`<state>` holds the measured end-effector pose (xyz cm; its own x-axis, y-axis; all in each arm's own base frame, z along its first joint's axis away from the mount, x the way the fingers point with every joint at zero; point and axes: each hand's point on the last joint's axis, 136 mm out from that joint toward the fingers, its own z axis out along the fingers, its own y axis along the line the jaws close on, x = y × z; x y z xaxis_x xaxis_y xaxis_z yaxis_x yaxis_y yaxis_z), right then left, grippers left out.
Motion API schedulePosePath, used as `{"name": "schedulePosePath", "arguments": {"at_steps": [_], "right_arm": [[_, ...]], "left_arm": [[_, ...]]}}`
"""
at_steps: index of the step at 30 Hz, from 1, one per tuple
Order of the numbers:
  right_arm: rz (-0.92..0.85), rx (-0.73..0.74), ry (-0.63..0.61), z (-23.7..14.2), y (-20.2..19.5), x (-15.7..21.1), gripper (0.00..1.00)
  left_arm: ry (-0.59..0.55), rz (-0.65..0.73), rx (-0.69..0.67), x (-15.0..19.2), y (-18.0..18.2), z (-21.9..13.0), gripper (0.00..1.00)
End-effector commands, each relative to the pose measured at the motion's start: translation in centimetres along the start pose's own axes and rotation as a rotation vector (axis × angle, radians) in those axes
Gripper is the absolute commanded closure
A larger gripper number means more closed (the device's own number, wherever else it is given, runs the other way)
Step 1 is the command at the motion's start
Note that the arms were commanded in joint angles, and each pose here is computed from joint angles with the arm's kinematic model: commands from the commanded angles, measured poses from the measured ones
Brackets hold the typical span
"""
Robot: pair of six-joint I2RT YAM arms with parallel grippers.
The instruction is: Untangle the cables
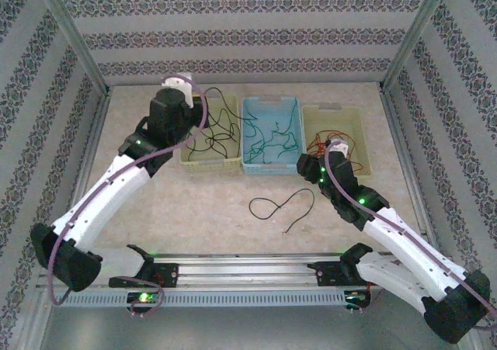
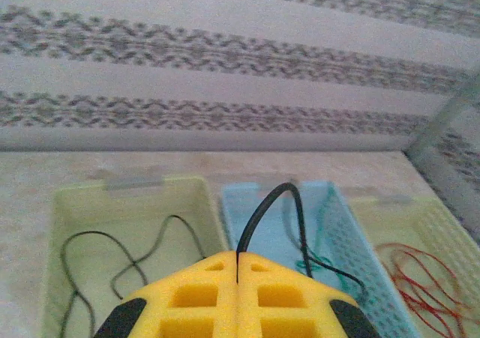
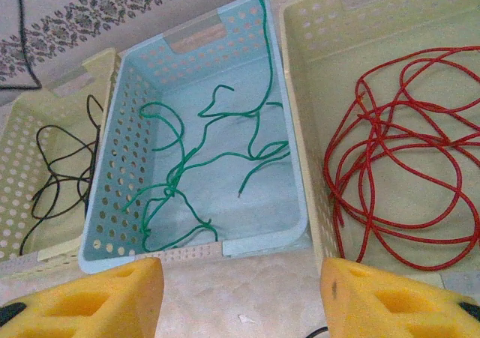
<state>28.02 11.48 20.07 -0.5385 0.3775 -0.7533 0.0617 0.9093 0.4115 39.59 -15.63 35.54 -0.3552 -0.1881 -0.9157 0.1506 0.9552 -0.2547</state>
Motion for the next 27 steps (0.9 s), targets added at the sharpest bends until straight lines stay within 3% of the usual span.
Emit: {"name": "schedulePosePath", "arguments": {"at_steps": [1,8,9,12,14,17,19,24,27], "right_arm": [[0.007,-0.001,-0.006,-0.3,-0.1,-0.4,0.42],[-0.004,-0.013,0.000,-0.5,0.2,-0.5,0.42],[-0.007,-0.016,0.000,-0.6,0.3,-0.5,0.42],[-0.022,-0.024,-0.001,-0.8,0.6,-0.9,0.42],[-0.027,-0.022,-0.002,-0.9,0.6,-1.0,0.42],[-0.019,-0.015,-0.003,-0.9,0.3,-0.9,0.42],[-0.008,-0.006,0.002,-0.7,0.0,-0.7,0.42],[0.056,0.027,0.004,-0.5,-1.3,-0.5,0.42],[0.098,0.045,-0.008,-0.7,-2.4,-0.7,0.42]], "left_arm": [[0.104,-0.024,-0.098,1.9,3.5,3.2,1.00],[0.289,-0.010,-0.156,7.8,6.6,10.9,1.00],[0.310,0.001,-0.156,8.5,6.7,11.6,0.93],[0.338,0.020,-0.189,9.0,7.0,12.3,0.32],[0.297,0.072,-0.185,7.8,5.8,11.3,0.14],[0.260,0.196,-0.105,7.1,1.5,9.2,0.09],[0.295,0.278,-0.029,8.8,-1.8,7.8,0.08],[0.505,0.447,0.263,19.2,-10.3,3.8,0.08],[0.642,0.547,0.392,25.9,-12.9,1.0,0.08]]}}
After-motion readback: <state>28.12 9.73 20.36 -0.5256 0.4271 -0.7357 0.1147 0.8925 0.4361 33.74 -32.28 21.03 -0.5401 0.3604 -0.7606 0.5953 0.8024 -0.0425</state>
